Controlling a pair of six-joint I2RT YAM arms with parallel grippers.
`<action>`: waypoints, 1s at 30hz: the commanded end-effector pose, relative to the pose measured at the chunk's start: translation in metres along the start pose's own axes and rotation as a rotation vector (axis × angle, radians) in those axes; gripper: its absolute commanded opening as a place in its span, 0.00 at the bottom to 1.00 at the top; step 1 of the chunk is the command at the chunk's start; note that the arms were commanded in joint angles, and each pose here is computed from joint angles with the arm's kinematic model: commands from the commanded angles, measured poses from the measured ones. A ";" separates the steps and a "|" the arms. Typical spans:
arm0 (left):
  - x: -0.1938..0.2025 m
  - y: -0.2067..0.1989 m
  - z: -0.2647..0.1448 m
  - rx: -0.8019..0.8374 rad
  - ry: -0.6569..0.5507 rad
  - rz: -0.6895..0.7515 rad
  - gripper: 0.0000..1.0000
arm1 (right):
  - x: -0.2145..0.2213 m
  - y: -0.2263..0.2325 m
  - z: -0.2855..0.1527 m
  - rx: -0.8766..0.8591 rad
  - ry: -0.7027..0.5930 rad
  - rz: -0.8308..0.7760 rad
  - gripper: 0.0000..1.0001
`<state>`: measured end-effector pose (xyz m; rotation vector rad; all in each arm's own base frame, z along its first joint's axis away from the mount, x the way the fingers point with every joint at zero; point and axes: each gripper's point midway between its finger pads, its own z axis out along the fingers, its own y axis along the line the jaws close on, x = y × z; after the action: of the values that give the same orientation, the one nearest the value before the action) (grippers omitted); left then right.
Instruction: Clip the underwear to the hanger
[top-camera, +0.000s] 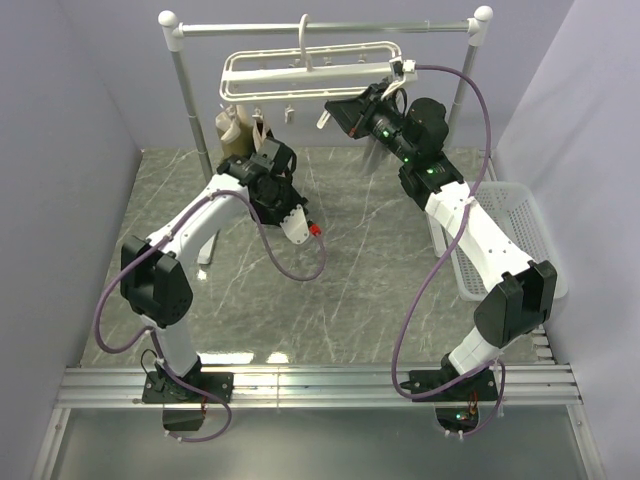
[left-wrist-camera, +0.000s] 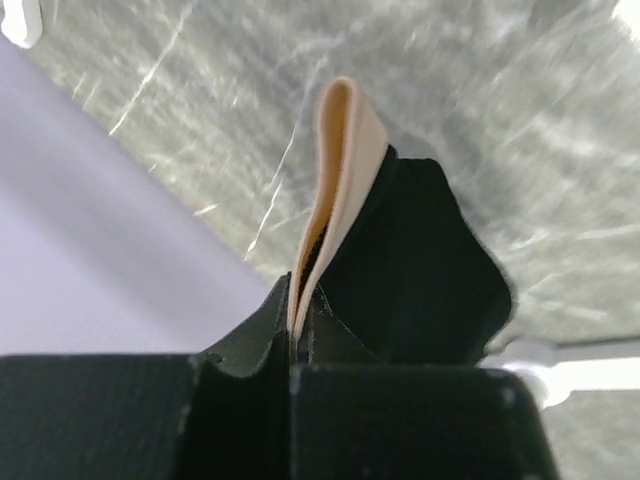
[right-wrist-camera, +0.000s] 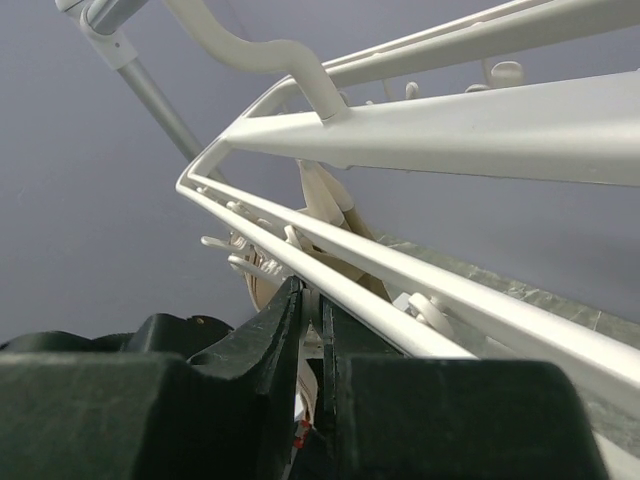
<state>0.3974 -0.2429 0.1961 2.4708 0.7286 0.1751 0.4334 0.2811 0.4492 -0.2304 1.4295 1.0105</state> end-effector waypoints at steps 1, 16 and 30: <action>-0.026 0.018 -0.028 -0.070 -0.134 -0.100 0.00 | -0.008 0.000 0.000 -0.003 0.001 0.003 0.00; -0.012 0.069 -0.103 -0.428 -0.185 -0.693 0.00 | -0.005 -0.001 -0.005 0.000 0.010 -0.007 0.00; 0.024 0.096 -0.143 -0.722 -0.126 -0.858 0.00 | 0.000 0.003 -0.009 -0.026 0.036 0.006 0.00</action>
<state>0.4147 -0.2304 0.3413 1.4507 1.3335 -0.0621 0.4323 0.2799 0.4476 -0.2504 1.4348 1.0213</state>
